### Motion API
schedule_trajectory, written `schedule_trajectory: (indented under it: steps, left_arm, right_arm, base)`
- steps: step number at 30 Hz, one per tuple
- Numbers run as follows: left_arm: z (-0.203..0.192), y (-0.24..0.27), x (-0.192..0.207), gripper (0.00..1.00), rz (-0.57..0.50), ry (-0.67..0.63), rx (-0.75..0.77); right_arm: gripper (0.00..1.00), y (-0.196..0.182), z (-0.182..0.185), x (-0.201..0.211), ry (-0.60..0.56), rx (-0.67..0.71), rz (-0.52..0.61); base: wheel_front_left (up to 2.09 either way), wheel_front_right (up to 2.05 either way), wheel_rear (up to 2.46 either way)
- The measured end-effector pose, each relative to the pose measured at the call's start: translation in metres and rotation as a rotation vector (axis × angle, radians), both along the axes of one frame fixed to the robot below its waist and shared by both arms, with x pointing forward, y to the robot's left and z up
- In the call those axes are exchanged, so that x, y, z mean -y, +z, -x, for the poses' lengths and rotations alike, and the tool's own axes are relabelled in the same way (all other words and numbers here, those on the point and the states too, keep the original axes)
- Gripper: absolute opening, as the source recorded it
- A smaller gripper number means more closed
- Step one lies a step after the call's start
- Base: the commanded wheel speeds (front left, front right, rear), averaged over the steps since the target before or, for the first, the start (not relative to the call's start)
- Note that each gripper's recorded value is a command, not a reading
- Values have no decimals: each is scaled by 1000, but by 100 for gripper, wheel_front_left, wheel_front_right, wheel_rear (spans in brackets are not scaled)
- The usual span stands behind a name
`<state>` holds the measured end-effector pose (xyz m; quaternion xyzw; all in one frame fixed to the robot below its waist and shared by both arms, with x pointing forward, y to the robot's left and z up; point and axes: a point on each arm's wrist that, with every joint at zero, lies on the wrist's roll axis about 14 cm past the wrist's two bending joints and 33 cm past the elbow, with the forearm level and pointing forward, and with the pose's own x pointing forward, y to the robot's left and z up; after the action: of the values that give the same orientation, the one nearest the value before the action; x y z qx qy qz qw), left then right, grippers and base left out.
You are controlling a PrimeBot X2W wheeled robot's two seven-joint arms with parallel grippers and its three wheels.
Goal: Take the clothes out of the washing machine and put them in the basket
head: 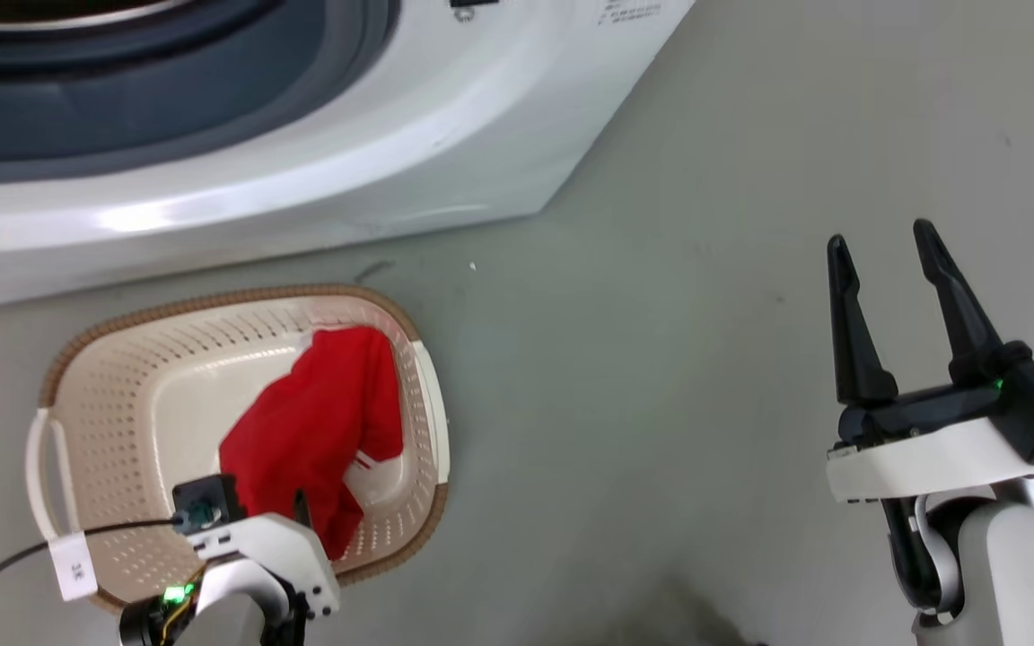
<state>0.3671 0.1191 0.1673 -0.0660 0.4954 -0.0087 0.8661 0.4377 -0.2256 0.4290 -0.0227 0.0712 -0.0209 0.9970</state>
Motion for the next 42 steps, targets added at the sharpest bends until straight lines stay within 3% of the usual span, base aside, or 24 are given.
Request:
schedule_trajectory:
  steps: [11, 29, 34, 42]
  left_arm:
    - [-10, 74, -17, 100, -6, 31, 212]
    - [-36, 226, -57, 100, -66, 101, 752]
    - [-56, 262, -59, 100, -70, 103, 877]
    - [-118, 292, -37, 100, -49, -19, 979]
  right_arm:
    - [100, 46, 35, -4, -6, 74, -20]
    - [100, 86, 56, -40, 94, 162, -58]
    - [100, 86, 56, -40, 95, 160, -57]
    - [100, 82, 59, -24, 44, 150, -53]
  base:
    - [0, 0, 0]
    - [0, 0, 0]
    - [0, 0, 0]
    - [0, 0, 0]
